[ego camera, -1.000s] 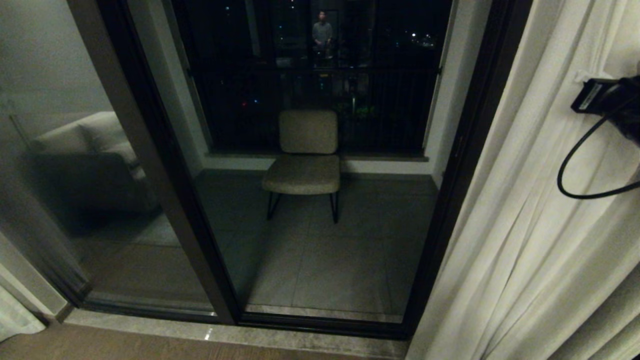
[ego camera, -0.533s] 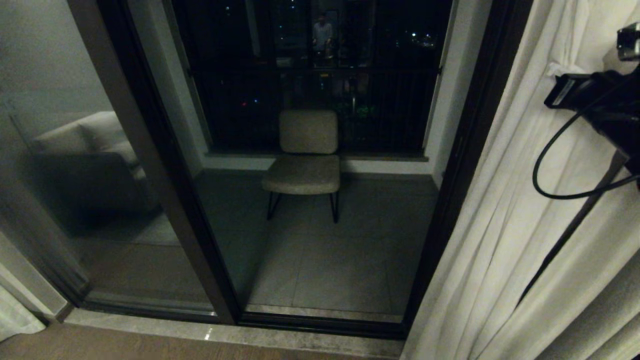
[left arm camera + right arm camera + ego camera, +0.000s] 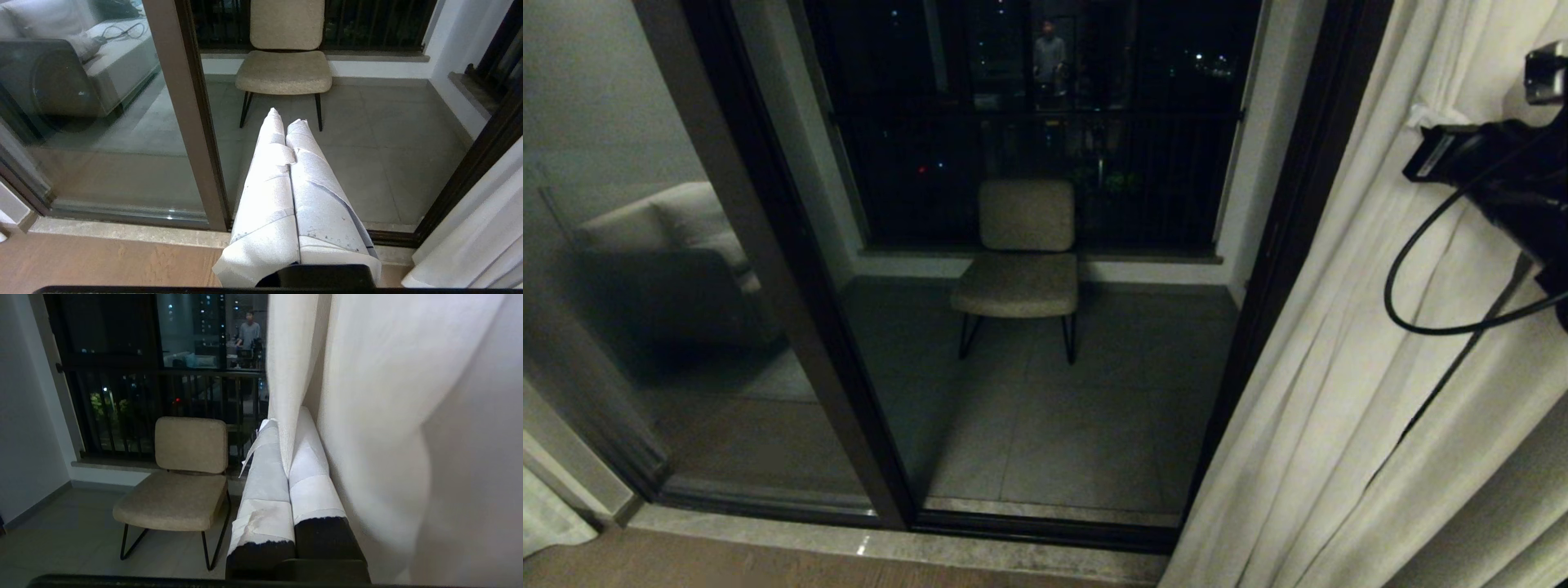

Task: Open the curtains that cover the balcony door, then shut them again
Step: Close the inner curtains on both sides

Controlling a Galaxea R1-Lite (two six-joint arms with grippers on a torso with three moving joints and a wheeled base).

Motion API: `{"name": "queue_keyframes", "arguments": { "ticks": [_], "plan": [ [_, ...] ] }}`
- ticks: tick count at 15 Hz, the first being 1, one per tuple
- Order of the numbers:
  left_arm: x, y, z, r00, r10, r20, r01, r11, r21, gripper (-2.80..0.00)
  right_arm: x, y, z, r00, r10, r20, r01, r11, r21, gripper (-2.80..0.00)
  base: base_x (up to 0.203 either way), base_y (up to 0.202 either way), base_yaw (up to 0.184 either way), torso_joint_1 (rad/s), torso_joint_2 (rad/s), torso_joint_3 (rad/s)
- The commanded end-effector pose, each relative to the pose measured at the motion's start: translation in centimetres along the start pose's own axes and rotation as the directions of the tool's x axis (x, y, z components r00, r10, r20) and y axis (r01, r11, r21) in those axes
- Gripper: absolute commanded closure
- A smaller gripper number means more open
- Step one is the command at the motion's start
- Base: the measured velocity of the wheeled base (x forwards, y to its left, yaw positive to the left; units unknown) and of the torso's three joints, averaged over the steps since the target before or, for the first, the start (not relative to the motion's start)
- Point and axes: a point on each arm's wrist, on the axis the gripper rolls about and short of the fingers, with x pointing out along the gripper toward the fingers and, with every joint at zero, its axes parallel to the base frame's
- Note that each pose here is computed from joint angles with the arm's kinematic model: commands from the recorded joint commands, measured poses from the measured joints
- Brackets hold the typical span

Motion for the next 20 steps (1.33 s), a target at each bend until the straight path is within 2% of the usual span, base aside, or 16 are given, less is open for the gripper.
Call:
{"name": "queue_keyframes", "arguments": {
  "ticks": [1,11,20],
  "plan": [
    [0.0,0.0,0.0,1.0,0.001,0.0,-0.001,1.0,0.0,0.0,-0.4,0.1,0.5,1.0,0.003,0.014,-0.003,1.0,-0.001,0.0,0.0,0.0,0.0,0.0,0.0,0.0],
    [0.0,0.0,0.0,1.0,-0.002,0.002,0.002,1.0,-0.001,0.0,-0.2,0.1,-0.1,1.0,0.002,-0.003,-0.002,1.0,0.002,0.0,0.0,0.0,0.0,0.0,0.0,0.0],
    [0.0,0.0,0.0,1.0,-0.004,0.002,0.004,1.0,-0.001,0.0,0.0,0.1,-0.5,1.0,0.002,-0.01,-0.002,1.0,0.003,0.0,0.001,0.167,-0.003,-0.001,0.0,0.003]
  ]
}}
